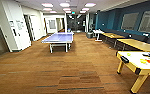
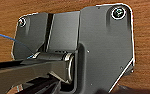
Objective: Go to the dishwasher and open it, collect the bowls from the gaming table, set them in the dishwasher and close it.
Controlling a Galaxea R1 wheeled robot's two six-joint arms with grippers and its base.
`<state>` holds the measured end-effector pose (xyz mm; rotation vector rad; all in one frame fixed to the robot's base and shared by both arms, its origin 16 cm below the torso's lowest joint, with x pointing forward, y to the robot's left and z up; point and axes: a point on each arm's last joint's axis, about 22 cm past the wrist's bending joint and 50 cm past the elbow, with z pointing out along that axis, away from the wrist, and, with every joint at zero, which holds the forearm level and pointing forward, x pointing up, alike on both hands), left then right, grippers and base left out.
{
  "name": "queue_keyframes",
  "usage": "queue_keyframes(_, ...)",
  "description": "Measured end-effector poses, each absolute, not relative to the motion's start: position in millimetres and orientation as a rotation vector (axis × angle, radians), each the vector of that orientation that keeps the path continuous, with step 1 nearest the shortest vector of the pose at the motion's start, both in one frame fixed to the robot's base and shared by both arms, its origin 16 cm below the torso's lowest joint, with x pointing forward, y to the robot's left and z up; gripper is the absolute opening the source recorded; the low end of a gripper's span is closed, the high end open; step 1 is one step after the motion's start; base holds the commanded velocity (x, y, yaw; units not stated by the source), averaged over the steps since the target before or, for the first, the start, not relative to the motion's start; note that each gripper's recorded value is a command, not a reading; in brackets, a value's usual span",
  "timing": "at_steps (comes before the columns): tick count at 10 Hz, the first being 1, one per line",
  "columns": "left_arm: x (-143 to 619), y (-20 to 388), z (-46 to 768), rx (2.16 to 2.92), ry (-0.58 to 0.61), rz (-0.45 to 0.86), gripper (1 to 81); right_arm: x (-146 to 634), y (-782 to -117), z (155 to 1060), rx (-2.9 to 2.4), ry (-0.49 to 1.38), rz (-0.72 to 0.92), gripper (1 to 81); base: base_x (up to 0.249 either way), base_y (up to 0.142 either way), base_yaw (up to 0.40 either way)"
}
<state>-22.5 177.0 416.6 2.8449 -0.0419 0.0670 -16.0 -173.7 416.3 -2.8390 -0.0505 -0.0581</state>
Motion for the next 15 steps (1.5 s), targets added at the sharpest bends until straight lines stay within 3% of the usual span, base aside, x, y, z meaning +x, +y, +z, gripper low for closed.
queue_keyframes(6,-22.5,177.0,416.6,2.845,-0.046,0.068,81.1,-16.2,-174.1,416.2,-2.840,-0.051,-0.058,81.1,0.000,0.000,-0.066)
queue_keyframes(15,-22.6,173.5,417.0,2.840,-0.048,0.067,81.1,-17.5,-174.8,416.1,-2.841,-0.049,-0.060,81.1,0.000,0.000,-0.306)
